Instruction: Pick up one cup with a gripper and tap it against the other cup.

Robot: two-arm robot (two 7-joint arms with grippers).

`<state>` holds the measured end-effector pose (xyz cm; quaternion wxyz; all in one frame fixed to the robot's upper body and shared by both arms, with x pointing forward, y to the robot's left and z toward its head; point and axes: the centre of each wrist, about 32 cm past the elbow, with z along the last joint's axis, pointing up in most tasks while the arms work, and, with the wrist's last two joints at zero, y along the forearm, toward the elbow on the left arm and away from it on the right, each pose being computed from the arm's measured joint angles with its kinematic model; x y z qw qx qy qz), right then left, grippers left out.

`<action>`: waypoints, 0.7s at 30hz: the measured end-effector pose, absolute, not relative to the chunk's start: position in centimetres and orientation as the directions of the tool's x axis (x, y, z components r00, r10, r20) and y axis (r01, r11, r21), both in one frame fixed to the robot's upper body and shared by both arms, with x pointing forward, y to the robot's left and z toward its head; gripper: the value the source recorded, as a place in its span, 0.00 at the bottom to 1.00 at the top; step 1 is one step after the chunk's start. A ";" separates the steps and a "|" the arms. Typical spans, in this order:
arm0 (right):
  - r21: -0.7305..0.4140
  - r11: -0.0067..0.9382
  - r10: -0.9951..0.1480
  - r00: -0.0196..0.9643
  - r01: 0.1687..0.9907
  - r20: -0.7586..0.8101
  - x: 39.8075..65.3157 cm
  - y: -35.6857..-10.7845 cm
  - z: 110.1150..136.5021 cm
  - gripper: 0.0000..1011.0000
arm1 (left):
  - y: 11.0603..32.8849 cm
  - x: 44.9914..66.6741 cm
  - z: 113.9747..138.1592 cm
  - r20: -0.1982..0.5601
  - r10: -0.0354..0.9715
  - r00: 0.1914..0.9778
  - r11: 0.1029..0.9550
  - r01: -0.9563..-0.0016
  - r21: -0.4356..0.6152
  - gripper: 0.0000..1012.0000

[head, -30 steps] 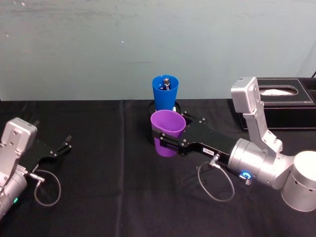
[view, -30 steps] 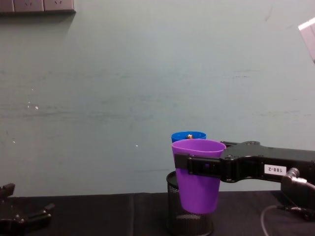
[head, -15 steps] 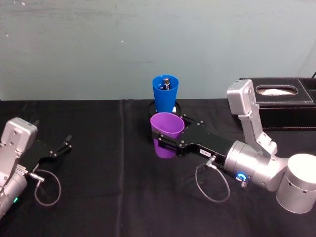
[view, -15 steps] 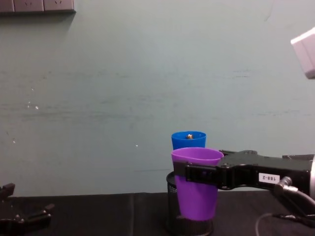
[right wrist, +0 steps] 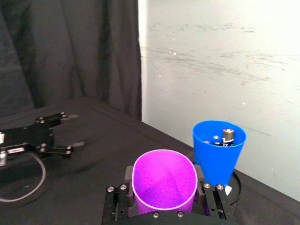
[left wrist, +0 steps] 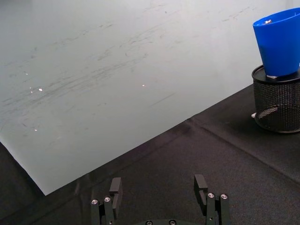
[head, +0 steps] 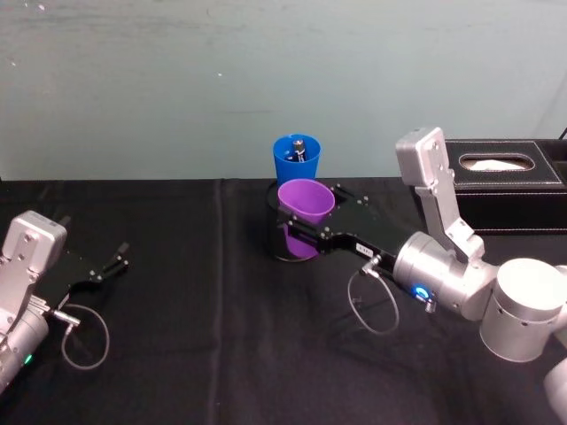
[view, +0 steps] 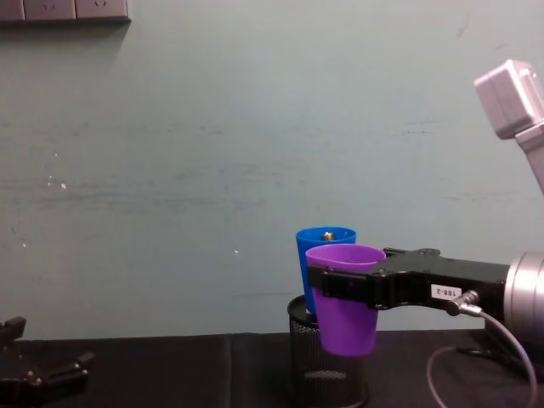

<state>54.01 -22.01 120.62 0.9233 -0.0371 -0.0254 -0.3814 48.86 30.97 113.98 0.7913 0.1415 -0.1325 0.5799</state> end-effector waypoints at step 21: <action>-0.037 0.674 -0.735 0.675 0.737 0.063 57.2 -20.6 120.7 0.71 | 31.0 48.9 114.0 0.374 0.880 0.292 0.287 -0.955 0.070 0.99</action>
